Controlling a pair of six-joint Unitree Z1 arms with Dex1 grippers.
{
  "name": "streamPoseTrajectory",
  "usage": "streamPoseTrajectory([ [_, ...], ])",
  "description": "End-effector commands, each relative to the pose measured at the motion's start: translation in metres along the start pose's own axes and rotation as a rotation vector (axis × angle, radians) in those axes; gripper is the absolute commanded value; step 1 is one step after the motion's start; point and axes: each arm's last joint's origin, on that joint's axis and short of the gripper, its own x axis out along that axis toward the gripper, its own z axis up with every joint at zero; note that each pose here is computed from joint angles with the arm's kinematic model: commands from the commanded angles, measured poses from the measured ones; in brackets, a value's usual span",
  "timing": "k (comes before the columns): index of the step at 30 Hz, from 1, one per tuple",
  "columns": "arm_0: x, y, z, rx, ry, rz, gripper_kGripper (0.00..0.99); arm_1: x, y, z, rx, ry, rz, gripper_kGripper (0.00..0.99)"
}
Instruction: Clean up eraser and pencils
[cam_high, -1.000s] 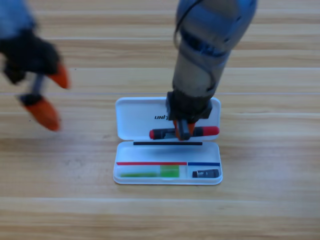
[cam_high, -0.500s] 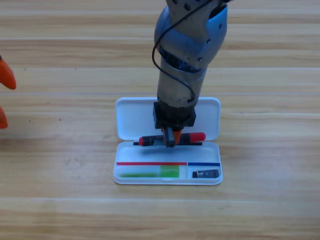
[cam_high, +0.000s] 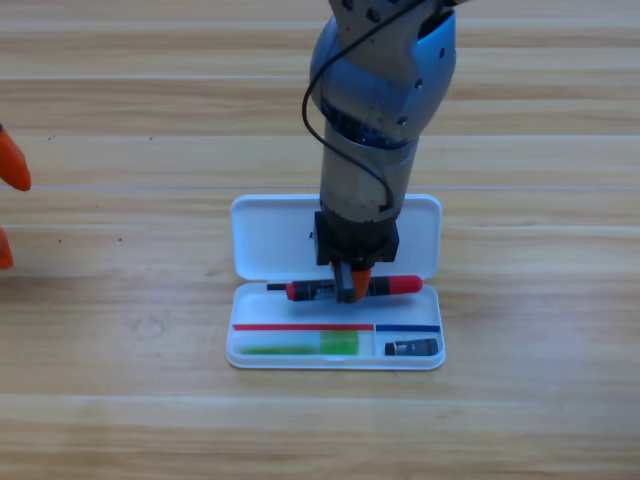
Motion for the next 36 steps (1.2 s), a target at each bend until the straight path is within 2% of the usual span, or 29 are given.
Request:
streamPoseTrajectory([
  [1,0.007,0.001,-0.008,-0.025,0.000,-0.023,0.990,0.031,0.015,0.016,-0.013,0.055,0.042,0.000],
  [5,0.006,0.000,-0.008,-0.027,-0.004,-0.025,0.990,0.032,0.015,0.019,0.024,0.052,0.034,0.000],
  [6,0.006,-0.001,-0.008,-0.028,-0.006,-0.025,0.990,0.031,0.015,0.019,0.028,0.051,0.033,0.241],
  [8,0.005,-0.001,-0.008,-0.029,-0.006,-0.023,0.990,0.027,0.014,0.019,0.050,0.048,0.022,0.799],
  [9,0.005,-0.002,-0.008,-0.029,-0.007,-0.022,0.990,0.026,0.014,0.020,0.064,0.044,0.015,0.882],
  [14,0.004,-0.004,-0.010,-0.030,-0.005,-0.022,0.990,0.016,0.008,0.019,0.107,0.021,-0.005,0.979],
  [17,0.006,-0.003,-0.011,-0.034,-0.003,-0.025,0.990,-0.005,0.008,0.014,0.119,-0.005,-0.026,0.990],
  [19,0.006,-0.003,-0.011,-0.034,-0.004,-0.023,0.990,-0.037,0.013,0.006,0.141,-0.063,-0.026,0.990],
  [22,0.004,-0.001,-0.011,-0.036,-0.017,-0.013,0.990,-0.098,0.027,-0.017,0.179,-0.197,0.008,0.990],
  [28,-0.002,0.016,-0.013,-0.056,-0.123,0.040,0.959,-0.218,0.095,-0.100,0.150,-0.545,0.052,0.990],
  [32,-0.003,0.035,-0.016,-0.073,-0.215,0.083,0.841,-0.255,0.147,-0.161,0.119,-0.761,-0.014,0.990],
  [34,0.000,0.052,-0.017,-0.082,-0.260,0.081,0.721,-0.258,0.166,-0.179,0.114,-0.793,-0.038,0.990],
  [36,0.006,0.075,-0.019,-0.066,-0.322,0.062,0.575,-0.256,0.177,-0.189,0.109,-0.799,-0.030,0.990],
])
